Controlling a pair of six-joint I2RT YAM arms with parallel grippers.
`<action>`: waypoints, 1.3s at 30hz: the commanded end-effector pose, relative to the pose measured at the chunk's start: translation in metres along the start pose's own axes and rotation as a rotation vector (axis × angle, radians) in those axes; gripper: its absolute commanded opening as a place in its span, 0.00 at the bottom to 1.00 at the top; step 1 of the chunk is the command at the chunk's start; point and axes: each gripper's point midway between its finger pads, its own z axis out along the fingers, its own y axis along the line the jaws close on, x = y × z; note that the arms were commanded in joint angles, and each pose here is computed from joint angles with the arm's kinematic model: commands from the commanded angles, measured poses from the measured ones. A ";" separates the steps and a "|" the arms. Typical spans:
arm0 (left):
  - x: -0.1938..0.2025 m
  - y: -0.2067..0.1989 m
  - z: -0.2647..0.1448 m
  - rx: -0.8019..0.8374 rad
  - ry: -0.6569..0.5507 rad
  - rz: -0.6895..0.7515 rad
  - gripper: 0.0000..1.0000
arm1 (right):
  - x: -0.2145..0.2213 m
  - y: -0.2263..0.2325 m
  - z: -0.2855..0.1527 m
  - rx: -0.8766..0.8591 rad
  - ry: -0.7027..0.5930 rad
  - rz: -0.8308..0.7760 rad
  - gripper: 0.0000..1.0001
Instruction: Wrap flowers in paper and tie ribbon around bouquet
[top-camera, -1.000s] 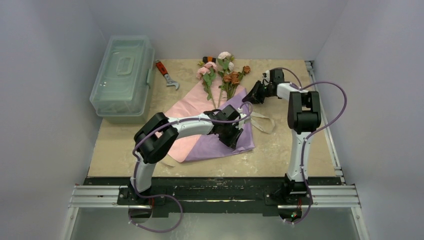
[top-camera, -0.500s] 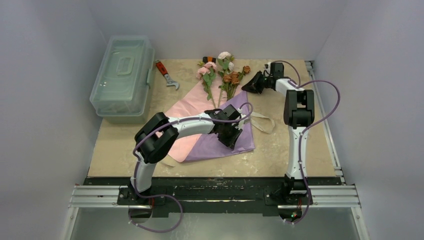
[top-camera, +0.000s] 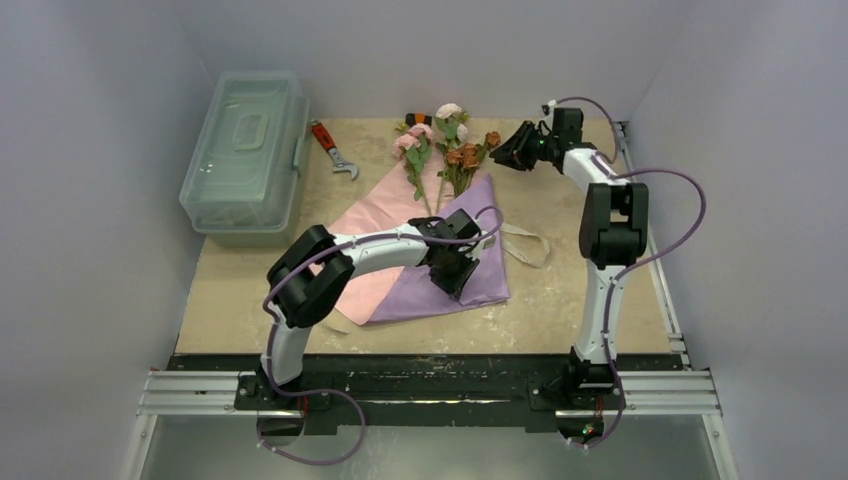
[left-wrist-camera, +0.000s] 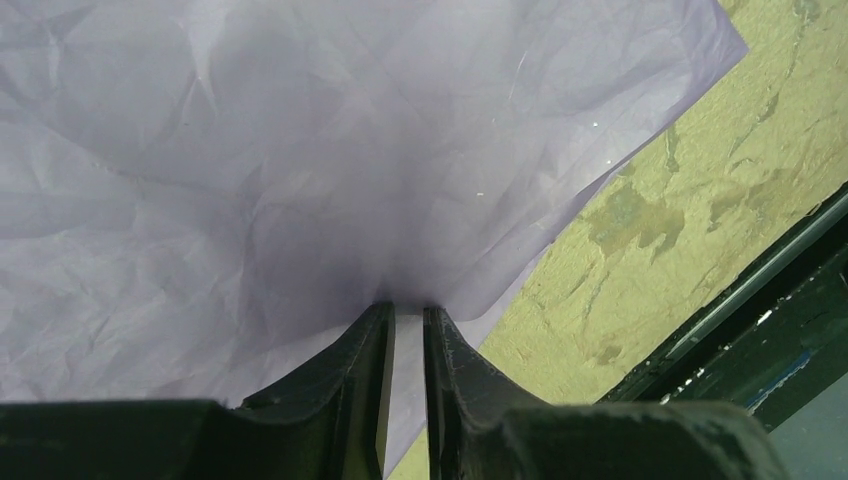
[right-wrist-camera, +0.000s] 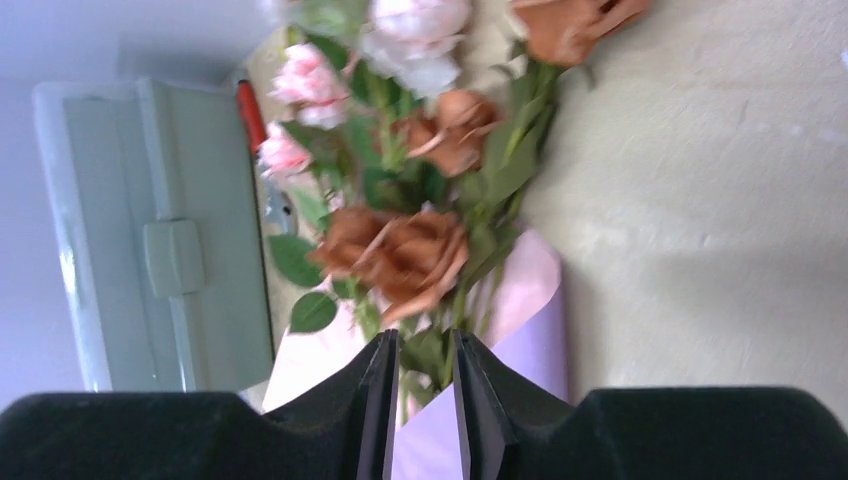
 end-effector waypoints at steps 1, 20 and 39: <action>-0.027 -0.009 -0.034 0.002 -0.095 -0.020 0.22 | 0.016 0.048 -0.053 -0.014 -0.026 -0.117 0.34; 0.033 0.064 -0.129 -0.135 -0.255 -0.454 0.49 | 0.254 0.055 -0.108 0.099 0.231 -0.170 0.24; 0.137 0.194 -0.180 -0.410 -0.372 -1.078 0.91 | 0.302 0.069 -0.095 0.102 0.410 -0.246 0.22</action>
